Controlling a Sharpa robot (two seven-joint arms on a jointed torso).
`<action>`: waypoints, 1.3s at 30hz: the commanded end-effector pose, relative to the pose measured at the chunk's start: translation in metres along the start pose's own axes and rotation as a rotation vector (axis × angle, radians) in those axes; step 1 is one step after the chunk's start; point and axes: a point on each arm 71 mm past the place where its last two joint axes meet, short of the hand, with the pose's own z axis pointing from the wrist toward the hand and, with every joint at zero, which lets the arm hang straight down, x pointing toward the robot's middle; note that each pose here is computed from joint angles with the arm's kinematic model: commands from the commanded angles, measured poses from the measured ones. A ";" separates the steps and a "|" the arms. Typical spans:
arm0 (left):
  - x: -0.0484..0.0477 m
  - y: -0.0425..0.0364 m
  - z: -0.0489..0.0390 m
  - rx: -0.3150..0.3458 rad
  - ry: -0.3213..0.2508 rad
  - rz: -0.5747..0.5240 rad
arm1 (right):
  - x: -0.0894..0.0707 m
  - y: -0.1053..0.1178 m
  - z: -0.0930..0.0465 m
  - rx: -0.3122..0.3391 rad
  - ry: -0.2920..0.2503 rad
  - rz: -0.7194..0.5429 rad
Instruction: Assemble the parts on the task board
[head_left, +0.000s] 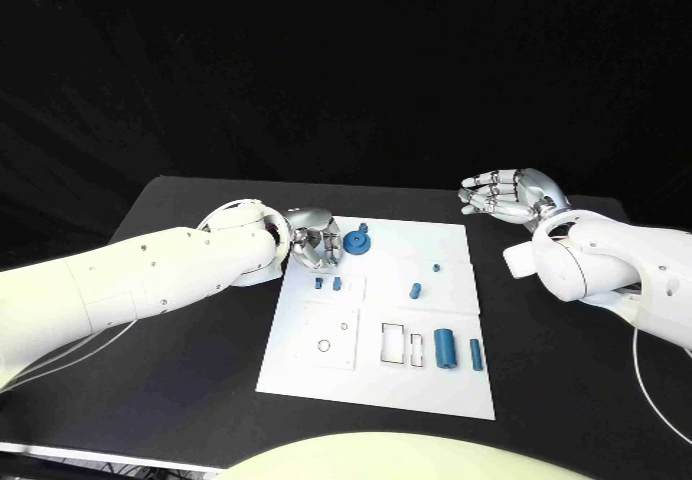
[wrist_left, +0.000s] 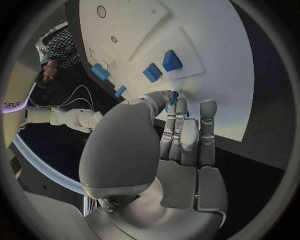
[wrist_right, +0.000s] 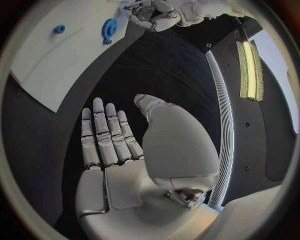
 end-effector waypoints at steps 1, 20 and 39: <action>0.0025 -0.0018 0.0009 0.002 0.028 0.001 | 0.001 0.001 0.000 -0.013 0.015 0.000; 0.0073 -0.0027 0.0043 -0.001 0.055 0.004 | 0.002 0.001 0.000 -0.013 0.016 0.000; 0.0087 0.0002 0.0039 -0.014 0.070 0.010 | 0.001 0.001 0.000 -0.012 0.014 0.000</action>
